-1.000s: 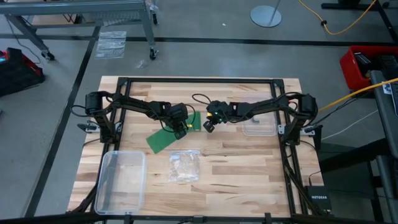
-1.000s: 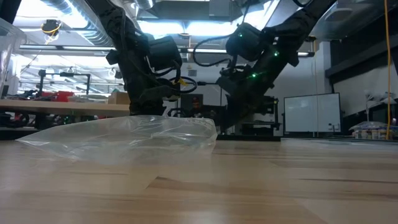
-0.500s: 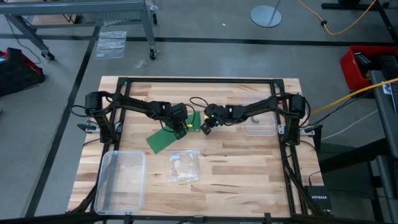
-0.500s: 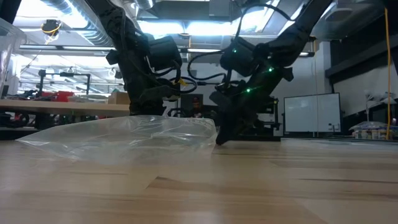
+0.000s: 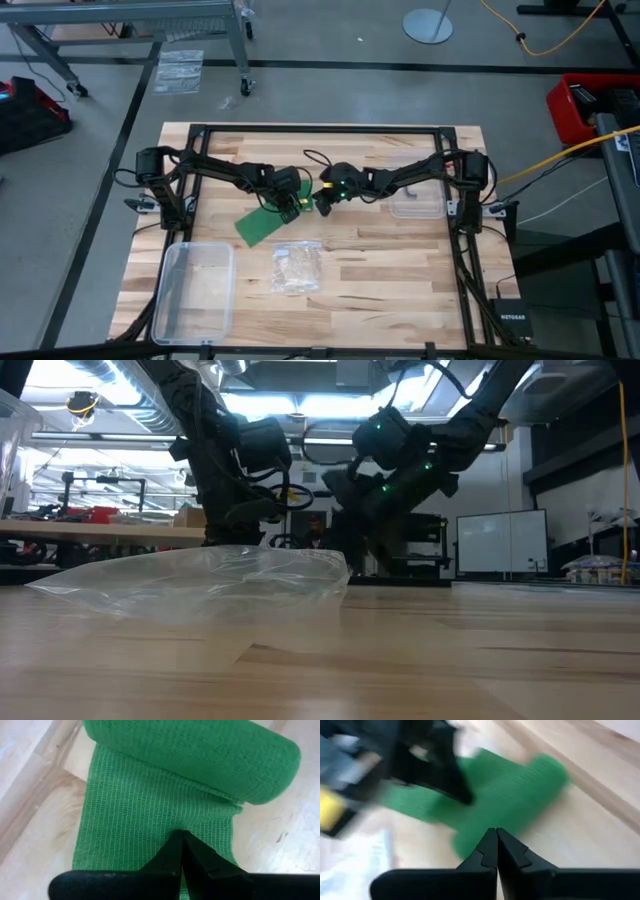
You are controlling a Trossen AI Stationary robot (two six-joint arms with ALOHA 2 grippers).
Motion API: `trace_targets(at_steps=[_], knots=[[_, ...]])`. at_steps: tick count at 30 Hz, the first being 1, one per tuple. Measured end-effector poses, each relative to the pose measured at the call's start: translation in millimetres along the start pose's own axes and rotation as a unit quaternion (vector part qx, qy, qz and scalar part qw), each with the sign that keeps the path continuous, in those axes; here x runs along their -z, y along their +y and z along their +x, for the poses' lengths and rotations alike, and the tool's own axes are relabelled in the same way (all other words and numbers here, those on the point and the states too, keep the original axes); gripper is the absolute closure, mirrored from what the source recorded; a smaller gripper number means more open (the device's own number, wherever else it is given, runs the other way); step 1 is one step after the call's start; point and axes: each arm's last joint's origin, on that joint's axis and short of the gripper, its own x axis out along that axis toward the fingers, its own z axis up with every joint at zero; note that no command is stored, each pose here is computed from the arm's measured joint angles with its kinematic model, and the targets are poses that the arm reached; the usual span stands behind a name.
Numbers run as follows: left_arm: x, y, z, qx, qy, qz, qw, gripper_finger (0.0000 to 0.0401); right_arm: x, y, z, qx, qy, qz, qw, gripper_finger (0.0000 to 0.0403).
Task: Roll bandage
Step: Roll the bandage
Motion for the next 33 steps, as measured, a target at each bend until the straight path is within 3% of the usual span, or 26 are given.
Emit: trace_targets(at_steps=[5, 14, 17, 24, 29, 33], knots=[[0, 2, -1, -0.006, 0.002, -0.003, 1.0, 0.04, -6, 4, -3, -0.048, -0.008, -0.01, 0.999, 0.0402], [4, 5, -31, -0.02, -0.018, 0.023, 0.999, 0.04, -16, -13, -20, 0.018, 0.011, -0.006, 1.0, 0.0402], [-2, 4, -51, -0.006, -0.064, 0.031, 0.997, 0.04, -19, -18, -27, 0.043, 0.015, -0.004, 0.999, 0.0402], [-3, 2, -63, 0.01, -0.081, 0.111, 0.991, 0.0397, -20, -21, -30, 0.022, 0.037, 0.004, 0.999, 0.0399], [-7, -5, -64, 0.017, -0.11, 0.197, 0.974, 0.0354, -17, -20, -30, -0.004, 0.058, -0.016, 0.998, 0.0374], [-14, -11, -67, 0.025, -0.157, 0.213, 0.964, 0.0292, -16, -20, -30, -0.006, 0.065, -0.02, 0.998, 0.0358]])
